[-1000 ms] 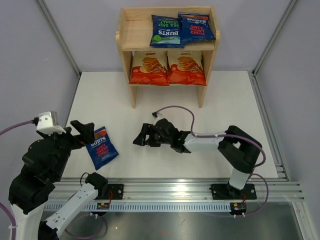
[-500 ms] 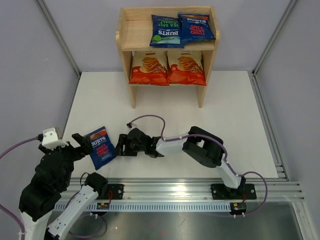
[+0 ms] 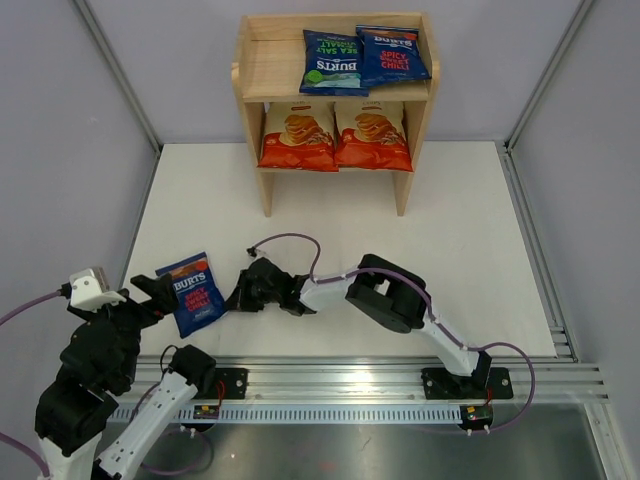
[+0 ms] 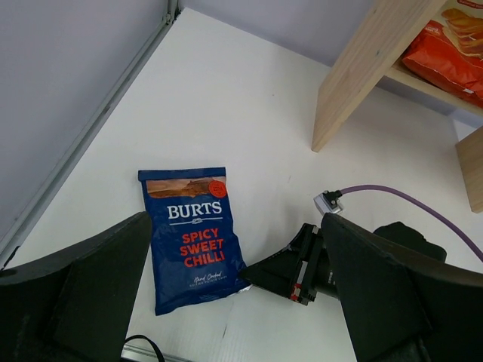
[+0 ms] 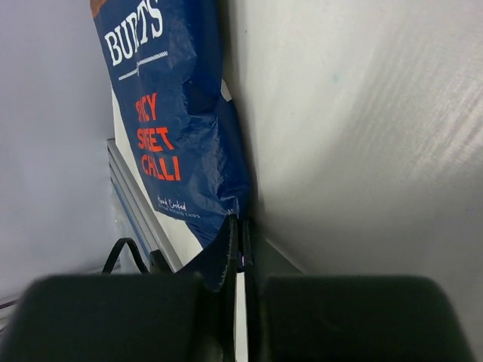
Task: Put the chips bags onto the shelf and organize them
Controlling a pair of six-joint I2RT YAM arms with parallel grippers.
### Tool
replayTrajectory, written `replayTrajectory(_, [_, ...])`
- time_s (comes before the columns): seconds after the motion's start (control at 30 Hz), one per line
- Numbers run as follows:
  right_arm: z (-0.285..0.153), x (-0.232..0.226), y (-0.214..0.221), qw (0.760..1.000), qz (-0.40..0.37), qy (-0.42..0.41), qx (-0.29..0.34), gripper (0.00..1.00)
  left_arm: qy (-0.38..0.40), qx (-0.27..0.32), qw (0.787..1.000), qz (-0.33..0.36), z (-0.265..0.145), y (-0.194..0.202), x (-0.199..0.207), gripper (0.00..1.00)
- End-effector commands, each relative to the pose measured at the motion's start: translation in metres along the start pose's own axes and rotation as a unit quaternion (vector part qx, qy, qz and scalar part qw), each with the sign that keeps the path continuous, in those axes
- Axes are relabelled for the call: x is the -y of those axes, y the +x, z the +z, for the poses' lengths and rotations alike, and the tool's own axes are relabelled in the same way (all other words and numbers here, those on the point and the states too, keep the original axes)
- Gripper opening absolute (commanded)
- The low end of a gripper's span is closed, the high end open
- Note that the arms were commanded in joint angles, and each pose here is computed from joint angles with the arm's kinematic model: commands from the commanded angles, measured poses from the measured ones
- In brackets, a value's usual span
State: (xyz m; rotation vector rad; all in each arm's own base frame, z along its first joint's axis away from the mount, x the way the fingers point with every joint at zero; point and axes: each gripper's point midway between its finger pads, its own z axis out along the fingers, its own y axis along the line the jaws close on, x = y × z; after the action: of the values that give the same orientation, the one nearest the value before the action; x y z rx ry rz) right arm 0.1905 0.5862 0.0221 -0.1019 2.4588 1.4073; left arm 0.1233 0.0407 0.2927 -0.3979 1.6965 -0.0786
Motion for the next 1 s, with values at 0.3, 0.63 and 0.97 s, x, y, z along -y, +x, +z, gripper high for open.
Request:
replayTrajectory(0.3, [-0.075, -0.032, -0.045, 0.989, -0.123, -0.028, 0.083, 0.00, 0.007, 0.004, 1.000, 0.004, 0.006, -0.006, 0.010, 0.99])
replayTrajectory(0.63, [-0.228, -0.013, -0.081, 0.897, -0.396, 0.194, 0.038, 0.00, 0.236, -0.116, 0.965, 0.017, 0.001, 0.018, 0.115, 0.99])
replayTrajectory(0.97, [-0.351, -0.045, -0.078, 0.863, -0.454, 0.221, -0.008, 0.00, 0.492, -0.129, 0.860, -0.043, -0.019, 0.034, 0.217, 0.99])
